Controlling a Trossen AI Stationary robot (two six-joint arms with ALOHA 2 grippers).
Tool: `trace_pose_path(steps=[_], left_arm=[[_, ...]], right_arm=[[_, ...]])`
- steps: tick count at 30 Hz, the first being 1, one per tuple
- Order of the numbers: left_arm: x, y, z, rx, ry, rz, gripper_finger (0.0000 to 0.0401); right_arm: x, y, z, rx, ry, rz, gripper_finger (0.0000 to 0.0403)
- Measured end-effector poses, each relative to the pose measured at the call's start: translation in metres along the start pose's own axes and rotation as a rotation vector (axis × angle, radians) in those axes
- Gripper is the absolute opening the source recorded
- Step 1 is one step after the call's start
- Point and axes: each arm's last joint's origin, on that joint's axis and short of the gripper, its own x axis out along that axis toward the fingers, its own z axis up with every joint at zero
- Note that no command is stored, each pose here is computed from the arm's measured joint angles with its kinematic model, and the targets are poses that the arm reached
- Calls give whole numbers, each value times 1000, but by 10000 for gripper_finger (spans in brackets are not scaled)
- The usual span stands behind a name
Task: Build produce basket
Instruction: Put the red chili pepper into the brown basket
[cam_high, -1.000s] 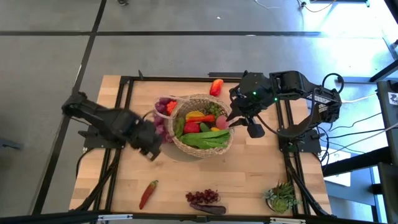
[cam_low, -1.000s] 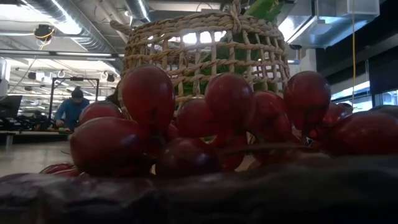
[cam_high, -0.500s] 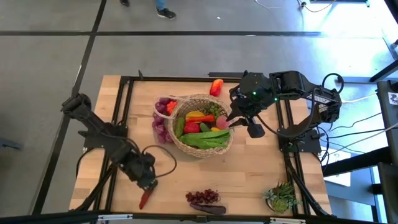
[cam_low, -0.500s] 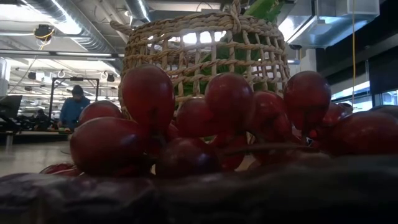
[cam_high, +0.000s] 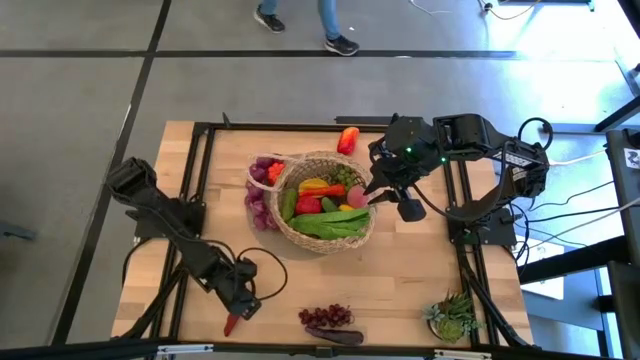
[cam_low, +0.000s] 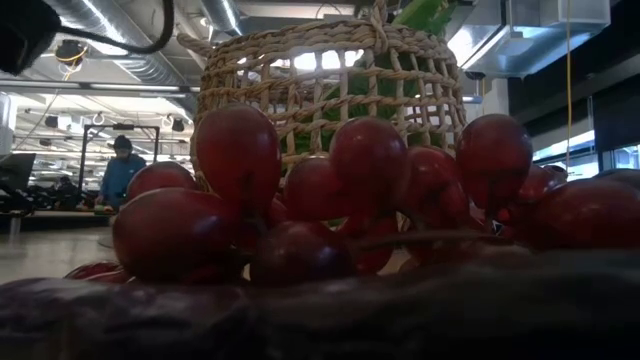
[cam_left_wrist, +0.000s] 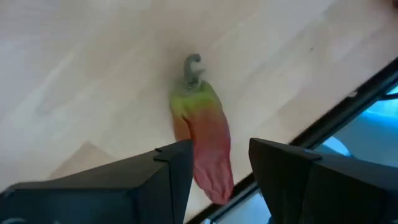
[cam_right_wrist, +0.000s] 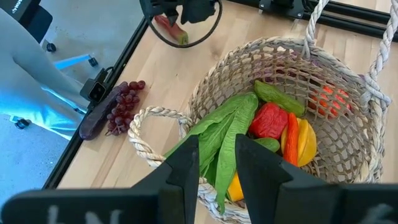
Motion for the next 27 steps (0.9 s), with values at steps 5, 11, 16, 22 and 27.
trace_pose_path(steps=[5,11,16,22,27], left_arm=[[4,1,0,3,-21,13,144],[4,1,-1,0,-26,12,144],[8,1,-2,-12,-22,21,144],[25,0,-5,-27,14,42,144],[39,-4,-6,-23,25,25,144]], right_arm=[[0,0,0,0,0,0,97],[0,0,0,2,0,0,97],[0,0,0,3,0,3,97],[0,1,0,-8,-11,51,97],[0,2,0,-22,-12,54,97]])
